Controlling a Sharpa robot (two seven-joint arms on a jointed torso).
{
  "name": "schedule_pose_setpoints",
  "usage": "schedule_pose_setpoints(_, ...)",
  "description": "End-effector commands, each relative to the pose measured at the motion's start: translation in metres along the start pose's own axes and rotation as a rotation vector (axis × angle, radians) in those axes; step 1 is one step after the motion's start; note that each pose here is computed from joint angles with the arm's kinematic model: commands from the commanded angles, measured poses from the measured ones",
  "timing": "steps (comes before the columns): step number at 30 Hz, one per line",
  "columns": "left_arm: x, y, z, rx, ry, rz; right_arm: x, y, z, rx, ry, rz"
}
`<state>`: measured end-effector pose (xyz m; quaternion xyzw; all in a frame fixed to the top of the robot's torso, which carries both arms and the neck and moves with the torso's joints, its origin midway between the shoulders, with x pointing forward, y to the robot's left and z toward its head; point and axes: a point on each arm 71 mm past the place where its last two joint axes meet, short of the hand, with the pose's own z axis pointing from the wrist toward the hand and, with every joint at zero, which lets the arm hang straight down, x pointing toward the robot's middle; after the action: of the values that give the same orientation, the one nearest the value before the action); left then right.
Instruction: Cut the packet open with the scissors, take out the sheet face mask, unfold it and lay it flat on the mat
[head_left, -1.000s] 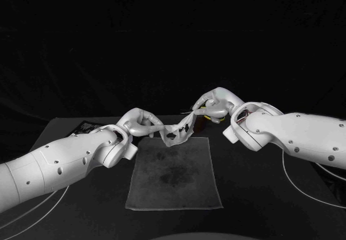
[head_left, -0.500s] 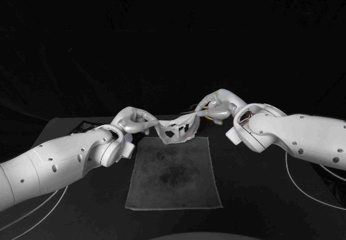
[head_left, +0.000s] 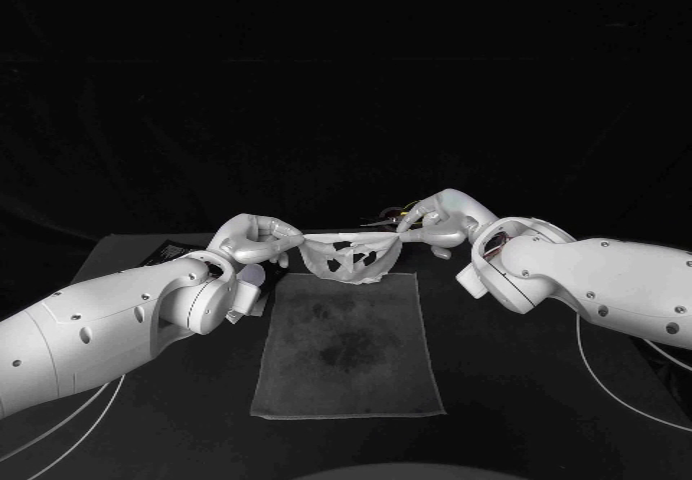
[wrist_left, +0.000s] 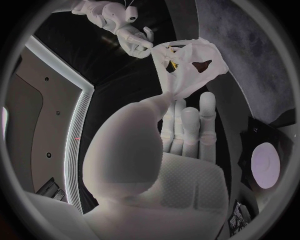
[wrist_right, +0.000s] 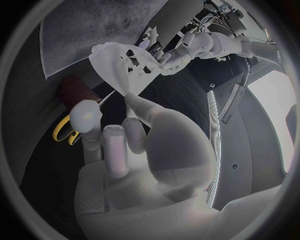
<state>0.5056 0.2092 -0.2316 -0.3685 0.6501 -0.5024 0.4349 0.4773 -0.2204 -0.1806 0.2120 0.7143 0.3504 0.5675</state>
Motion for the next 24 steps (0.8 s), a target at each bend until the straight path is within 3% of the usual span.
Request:
schedule_pose_setpoints(1, 0.0041, -0.0027, -0.0007, -0.003, 0.021, -0.038, 0.002, -0.002, 0.000, 0.006, 0.006, 0.010)
schedule_pose_setpoints(11, 0.0145, -0.0090, -0.0010, 0.002, 0.080, -0.033, 0.011, -0.004, 0.003, 0.013, 0.022, 0.029)
schedule_pose_setpoints(17, 0.0175, -0.0201, 0.0007, 0.023, 0.111, -0.009, 0.017, -0.006, 0.004, 0.023, 0.035, 0.036)
schedule_pose_setpoints(24, 0.0127, -0.0340, 0.0023, 0.050, 0.113, 0.008, 0.015, -0.017, 0.005, 0.053, 0.029, 0.029)
